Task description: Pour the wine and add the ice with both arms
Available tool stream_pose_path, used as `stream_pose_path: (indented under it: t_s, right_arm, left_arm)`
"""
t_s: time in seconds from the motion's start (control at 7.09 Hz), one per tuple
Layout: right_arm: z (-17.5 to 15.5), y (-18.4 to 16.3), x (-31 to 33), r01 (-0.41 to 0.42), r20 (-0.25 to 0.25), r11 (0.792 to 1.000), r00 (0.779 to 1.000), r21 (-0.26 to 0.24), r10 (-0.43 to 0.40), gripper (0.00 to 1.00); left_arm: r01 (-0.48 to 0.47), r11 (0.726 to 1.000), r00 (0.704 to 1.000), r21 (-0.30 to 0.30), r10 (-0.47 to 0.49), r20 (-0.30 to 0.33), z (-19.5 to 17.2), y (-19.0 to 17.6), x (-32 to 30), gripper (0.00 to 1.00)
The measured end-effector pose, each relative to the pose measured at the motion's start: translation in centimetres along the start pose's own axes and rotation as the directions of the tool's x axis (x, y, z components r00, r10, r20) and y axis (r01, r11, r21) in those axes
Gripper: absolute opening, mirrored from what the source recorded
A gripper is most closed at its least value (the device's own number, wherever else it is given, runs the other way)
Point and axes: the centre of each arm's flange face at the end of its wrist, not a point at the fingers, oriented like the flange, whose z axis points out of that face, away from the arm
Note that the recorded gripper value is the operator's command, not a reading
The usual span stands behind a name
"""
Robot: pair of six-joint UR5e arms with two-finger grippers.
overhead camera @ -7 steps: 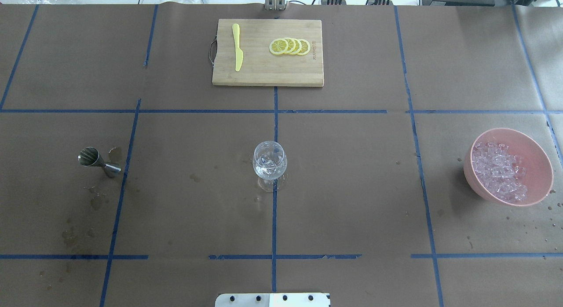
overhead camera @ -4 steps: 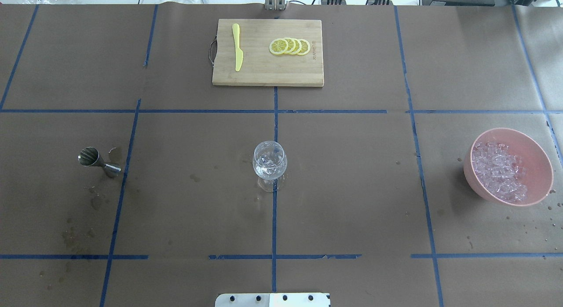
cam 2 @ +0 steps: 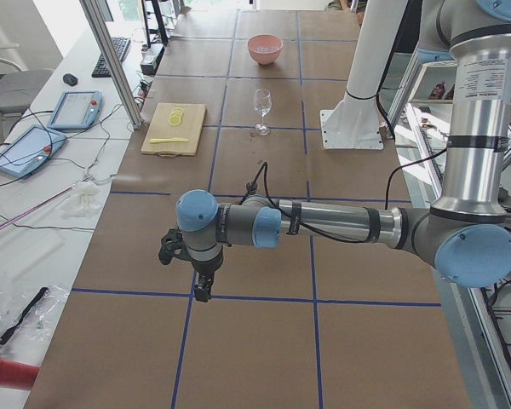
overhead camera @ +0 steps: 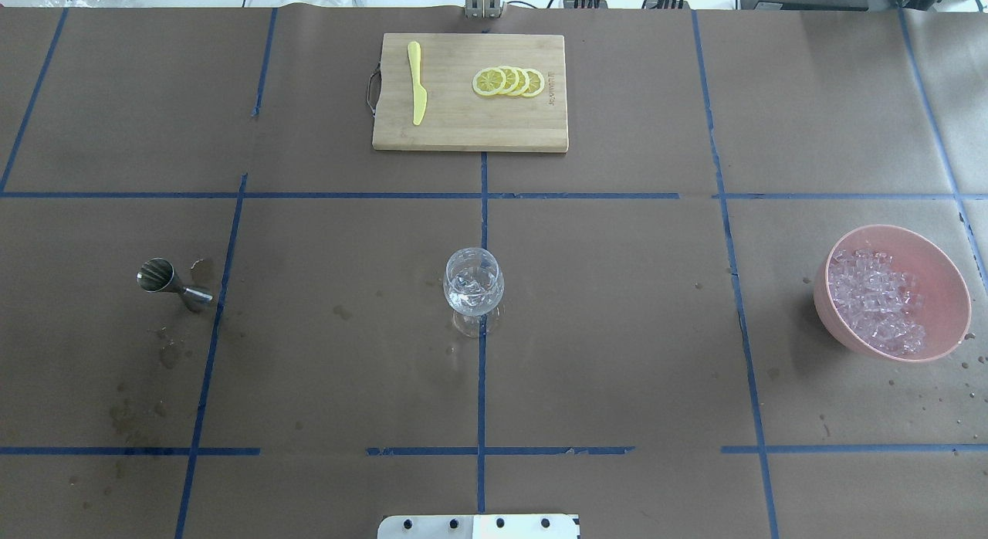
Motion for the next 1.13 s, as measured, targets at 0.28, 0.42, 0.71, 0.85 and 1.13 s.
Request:
stream_pose_path:
  t_s: [0.28, 0.42, 0.71, 0.85, 1.13]
  right_arm:
    - [-0.05, -0.20, -0.06, -0.005, 0.001, 1.000, 1.000, 0.002, 0.005, 1.00]
    - [-0.11, -0.29, -0.13, -0.005, 0.002, 1.000, 1.000, 0.003, 0.005, 1.00]
    - [-0.17, -0.37, -0.19, -0.004, 0.002, 1.000, 1.000, 0.004, 0.004, 1.00]
    - [-0.10, -0.31, -0.11, -0.005, 0.002, 1.000, 1.000, 0.003, 0.005, 1.00]
    - [-0.02, -0.24, -0.02, -0.005, 0.001, 1.000, 1.000, 0.001, 0.005, 1.00]
  left_arm:
    - [0.039, 0.999, 0.998, -0.015, -0.040, -0.049, 0.89, 0.29, -0.34, 1.00]
    - [0.071, 0.997, 0.996, -0.017, -0.072, -0.057, 0.95, 0.26, -0.33, 1.00]
    - [0.095, 0.995, 0.993, -0.018, -0.096, -0.061, 0.97, 0.26, -0.29, 1.00]
    - [0.096, 0.995, 0.993, -0.017, -0.097, -0.061, 0.91, 0.24, -0.23, 1.00]
    - [0.095, 0.995, 0.994, -0.014, -0.095, -0.060, 0.79, 0.21, -0.13, 1.00]
